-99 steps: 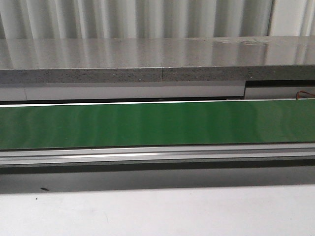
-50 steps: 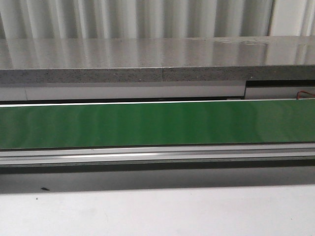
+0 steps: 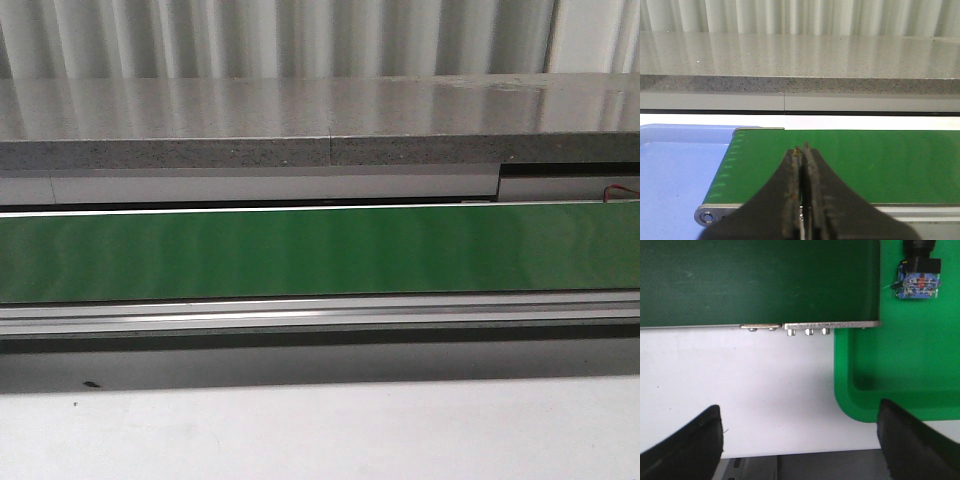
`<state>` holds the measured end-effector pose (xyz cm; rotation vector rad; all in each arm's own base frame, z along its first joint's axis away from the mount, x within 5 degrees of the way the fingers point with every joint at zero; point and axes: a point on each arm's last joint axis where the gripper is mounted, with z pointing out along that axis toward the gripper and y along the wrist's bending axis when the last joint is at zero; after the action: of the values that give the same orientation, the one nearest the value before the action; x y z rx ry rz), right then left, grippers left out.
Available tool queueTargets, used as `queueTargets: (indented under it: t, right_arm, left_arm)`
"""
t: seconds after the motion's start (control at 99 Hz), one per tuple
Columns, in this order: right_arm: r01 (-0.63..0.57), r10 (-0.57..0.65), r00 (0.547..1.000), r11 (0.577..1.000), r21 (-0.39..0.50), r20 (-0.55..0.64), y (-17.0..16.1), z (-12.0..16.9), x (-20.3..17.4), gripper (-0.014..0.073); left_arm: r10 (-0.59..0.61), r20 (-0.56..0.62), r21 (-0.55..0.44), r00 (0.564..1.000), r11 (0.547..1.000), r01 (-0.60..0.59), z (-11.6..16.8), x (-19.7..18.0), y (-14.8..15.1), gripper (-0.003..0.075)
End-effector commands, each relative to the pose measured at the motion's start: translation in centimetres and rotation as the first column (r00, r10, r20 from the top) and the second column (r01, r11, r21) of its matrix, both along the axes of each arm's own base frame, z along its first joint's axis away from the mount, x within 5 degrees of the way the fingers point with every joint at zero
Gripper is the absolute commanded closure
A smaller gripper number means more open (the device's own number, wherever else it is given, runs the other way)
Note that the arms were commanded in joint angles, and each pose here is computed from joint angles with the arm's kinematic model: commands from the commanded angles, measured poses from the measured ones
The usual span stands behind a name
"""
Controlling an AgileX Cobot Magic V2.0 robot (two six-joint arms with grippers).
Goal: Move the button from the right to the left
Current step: 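Close the right gripper on the button's blue contact block and lift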
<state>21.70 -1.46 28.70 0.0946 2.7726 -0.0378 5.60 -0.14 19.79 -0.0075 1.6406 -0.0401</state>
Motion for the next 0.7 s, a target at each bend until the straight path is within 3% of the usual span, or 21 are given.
queueTargets:
  t: [0.0,0.363,0.687]
  right_arm:
    - [0.012,-0.011,0.999,1.000,-0.027,0.048,-0.7,1.4,0.9,-0.0037]
    - [0.280,-0.280,0.960,0.960,-0.030,-0.005,-8.7,1.0,3.2,-0.0037]
    - [0.309,-0.311,0.949,0.950,-0.034,-0.059,-12.3,-2.3,7.0,-0.0037]
  left_arm:
    - [-0.002,0.068,-0.015,0.998,1.000,0.003,-0.4,-0.1,0.0,0.0741]
    - [-0.002,0.068,-0.015,0.998,1.000,0.003,-0.4,-0.1,0.0,0.0741]
    - [-0.002,0.068,-0.015,0.998,1.000,0.003,-0.4,-0.1,0.0,0.0741]
